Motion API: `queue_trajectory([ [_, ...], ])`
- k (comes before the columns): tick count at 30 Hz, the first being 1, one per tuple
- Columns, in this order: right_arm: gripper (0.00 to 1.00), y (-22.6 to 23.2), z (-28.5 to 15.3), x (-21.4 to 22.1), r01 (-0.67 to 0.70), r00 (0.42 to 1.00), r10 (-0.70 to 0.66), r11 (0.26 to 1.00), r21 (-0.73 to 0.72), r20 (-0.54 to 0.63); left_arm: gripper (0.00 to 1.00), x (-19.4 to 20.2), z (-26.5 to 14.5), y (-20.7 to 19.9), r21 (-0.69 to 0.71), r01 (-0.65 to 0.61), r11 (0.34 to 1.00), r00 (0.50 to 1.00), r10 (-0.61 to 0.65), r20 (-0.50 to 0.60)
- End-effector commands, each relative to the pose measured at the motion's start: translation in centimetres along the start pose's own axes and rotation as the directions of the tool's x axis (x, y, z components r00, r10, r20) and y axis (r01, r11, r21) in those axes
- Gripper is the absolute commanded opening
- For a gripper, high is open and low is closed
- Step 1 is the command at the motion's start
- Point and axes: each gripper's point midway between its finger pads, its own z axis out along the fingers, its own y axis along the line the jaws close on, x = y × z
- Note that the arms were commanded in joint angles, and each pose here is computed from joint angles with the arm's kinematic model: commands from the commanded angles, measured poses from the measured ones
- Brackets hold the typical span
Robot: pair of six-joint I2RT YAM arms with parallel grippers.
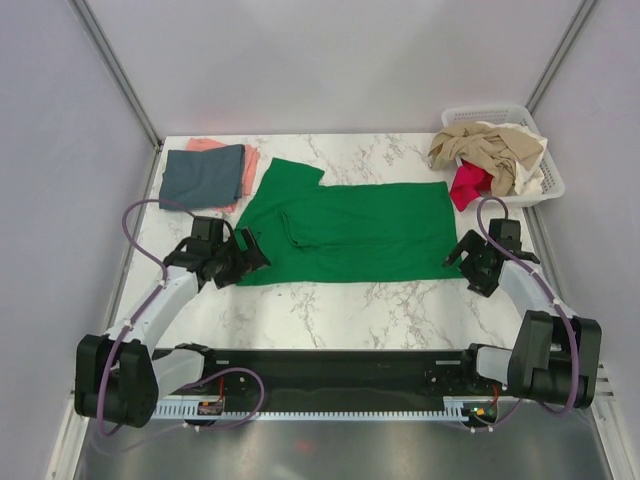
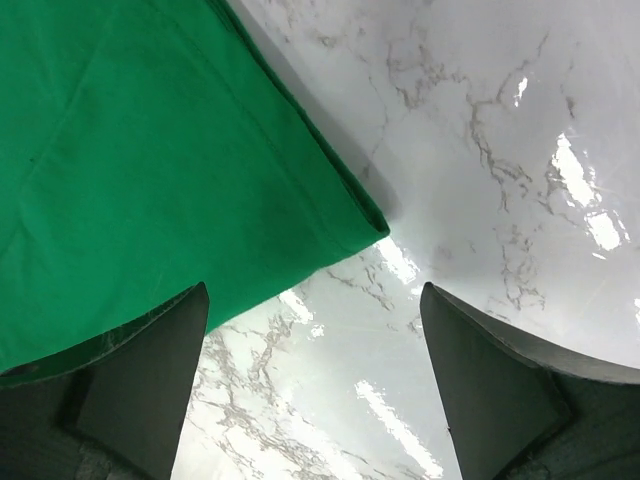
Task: Fold and stack the t-shirts
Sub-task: Fold the tshirt
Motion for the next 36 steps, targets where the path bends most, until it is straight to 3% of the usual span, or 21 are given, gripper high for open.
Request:
queue_trajectory([
  [1,0.94,0.7,0.9,-0.8,0.021,1.000,-0.020,0.998,-0.065,0.016,1.00,-2.5,0.2,-0.7,0.062,0.109,0.992,0.978,-0.118,0.171],
  [9,0.83,0.3,3.1,-0.9,-0.003,1.000,0.003,0.998,-0.056,0.000,1.00,-2.3,3.1,4.0,-0.058,0.185,0.981,0.965,-0.171,0.198],
  [13,0.68,-0.4,4.3,0.0,-0.014,1.000,0.012,0.999,-0.044,-0.028,0.98,-2.0,4.5,4.6,-0.056,0.204,0.977,0.964,-0.191,0.183],
  [16,0.48,-0.8,4.7,0.4,-0.015,0.999,0.014,0.999,-0.037,-0.034,0.96,-1.8,5.2,4.6,-0.056,0.206,0.977,0.968,-0.195,0.158],
  [19,0.43,-1.3,4.9,0.5,-0.017,0.999,0.016,1.000,-0.019,-0.032,0.90,-2.1,5.4,4.1,-0.033,0.196,0.980,0.970,-0.189,0.153],
  [22,0.37,-1.4,4.9,0.8,-0.015,0.999,0.014,1.000,-0.015,-0.034,0.73,-2.0,5.9,3.8,-0.016,0.193,0.981,0.972,-0.188,0.139],
  [23,0.32,-1.5,4.9,0.8,-0.015,0.999,0.014,1.000,-0.012,-0.034,0.56,-2.0,6.0,3.8,-0.016,0.190,0.982,0.973,-0.186,0.134],
  [25,0.26,-1.6,4.8,0.9,-0.012,0.999,0.011,1.000,-0.011,-0.034,0.34,-2.0,6.0,3.4,0.004,0.183,0.983,0.975,-0.182,0.130],
  [26,0.16,-1.6,4.8,0.9,-0.010,0.999,0.009,1.000,-0.012,-0.034,0.13,-1.9,5.9,3.3,0.011,0.180,0.984,0.976,-0.180,0.126],
  [27,0.11,-1.7,4.7,1.0,-0.012,0.999,0.012,1.000,-0.009,-0.039,0.04,-2.1,5.5,2.9,0.028,0.177,0.984,0.975,-0.179,0.131],
  [28,0.00,-1.7,4.5,1.0,-0.012,0.999,0.011,1.000,-0.009,-0.037,0.02,-2.2,5.2,2.8,0.033,0.175,0.984,0.975,-0.178,0.137],
  [36,0.00,-2.8,0.8,0.5,-0.115,0.993,0.113,0.992,0.043,0.038,0.02,-2.3,0.3,2.7,-0.004,0.138,0.990,0.973,-0.135,0.185],
])
